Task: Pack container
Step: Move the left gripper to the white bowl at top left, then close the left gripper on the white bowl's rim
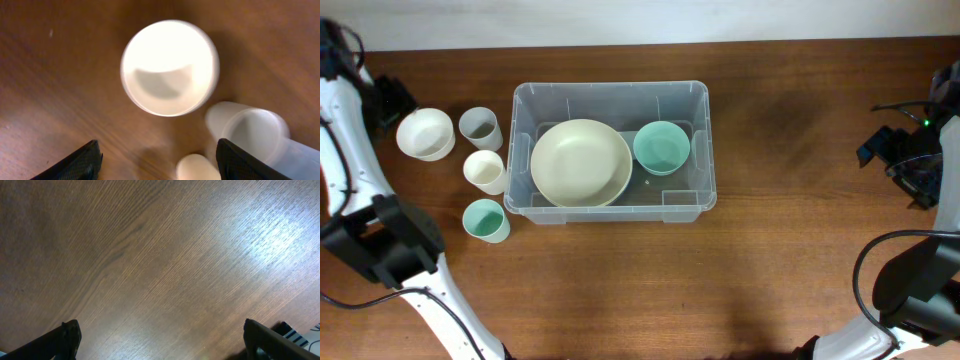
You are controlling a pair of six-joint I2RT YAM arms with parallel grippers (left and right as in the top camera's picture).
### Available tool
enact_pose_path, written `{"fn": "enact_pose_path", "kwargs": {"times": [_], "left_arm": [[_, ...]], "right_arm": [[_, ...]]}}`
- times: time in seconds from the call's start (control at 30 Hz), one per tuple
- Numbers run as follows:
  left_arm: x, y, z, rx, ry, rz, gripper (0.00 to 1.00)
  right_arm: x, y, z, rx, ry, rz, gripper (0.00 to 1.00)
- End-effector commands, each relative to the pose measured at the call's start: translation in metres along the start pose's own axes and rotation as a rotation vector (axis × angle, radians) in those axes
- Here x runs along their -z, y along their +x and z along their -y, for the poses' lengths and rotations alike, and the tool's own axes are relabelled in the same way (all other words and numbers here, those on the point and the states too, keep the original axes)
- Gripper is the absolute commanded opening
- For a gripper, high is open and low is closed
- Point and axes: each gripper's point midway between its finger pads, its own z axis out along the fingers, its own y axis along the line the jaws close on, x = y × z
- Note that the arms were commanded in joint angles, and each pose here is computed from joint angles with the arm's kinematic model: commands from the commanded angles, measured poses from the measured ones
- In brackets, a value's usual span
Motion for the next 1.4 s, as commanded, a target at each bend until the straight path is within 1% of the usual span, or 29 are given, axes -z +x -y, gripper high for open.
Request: {"fn": "enact_pose_path", "kwargs": {"times": [0.0,0.1,0.3,0.47,0.83,0.87,0.9,0.93,0.97,1.0,1.03,1.07,1.1,1.17,1.3,1.37], "left_arm": [[-0.031,0.009,-0.015,0.049,-0.027,-0.051,0.75],[-0.054,0.015,-0.02,0.055,-0.033,-0.066,0.74],[-0.079,0.022,-0.024,0.064,-0.04,-0.075,0.71],[-0.091,0.027,-0.032,0.107,-0.074,-0.079,0.7],[-0.113,0.042,-0.036,0.109,-0.082,-0.105,0.7],[-0.114,0.042,-0.036,0.109,-0.082,-0.106,0.67],[-0.117,0.043,-0.036,0.111,-0.083,-0.109,0.63],[-0.117,0.044,-0.036,0.114,-0.083,-0.112,0.57],[-0.118,0.045,-0.037,0.113,-0.084,-0.115,0.49],[-0.118,0.045,-0.037,0.113,-0.085,-0.117,0.45],[-0.119,0.046,-0.037,0.113,-0.085,-0.117,0.38],[-0.119,0.045,-0.037,0.113,-0.085,-0.116,0.29],[-0.119,0.045,-0.037,0.113,-0.085,-0.116,0.17],[-0.119,0.044,-0.038,0.117,-0.085,-0.111,0.02],[-0.113,0.032,-0.052,0.148,-0.085,-0.085,0.01],[-0.102,0.024,-0.065,0.175,-0.089,-0.075,0.01]], "right_arm": [[-0.002,0.001,0.0,-0.003,0.005,-0.007,0.99],[-0.002,0.001,0.0,-0.003,0.005,-0.007,0.99],[-0.002,0.001,0.0,-0.003,0.005,-0.007,0.99],[-0.002,0.001,0.001,-0.003,0.006,-0.007,0.99],[-0.002,0.001,0.001,-0.003,0.006,-0.007,0.99],[-0.002,0.001,0.0,-0.003,0.005,-0.007,0.99],[-0.002,0.001,0.0,-0.003,0.005,-0.007,0.99],[-0.002,0.001,0.001,-0.003,0.006,-0.007,0.99],[-0.002,0.001,0.0,-0.003,0.005,-0.007,0.99],[-0.002,0.001,0.001,-0.003,0.006,-0.007,0.99],[-0.002,0.001,0.0,-0.003,0.005,-0.007,0.99],[-0.002,0.001,0.001,-0.003,0.006,-0.007,0.99],[-0.002,0.001,0.001,-0.003,0.006,-0.007,0.99],[-0.002,0.001,0.0,-0.003,0.005,-0.007,0.99],[-0.002,0.001,0.0,-0.003,0.005,-0.007,0.99],[-0.002,0.001,0.0,-0.003,0.005,-0.007,0.99]]}}
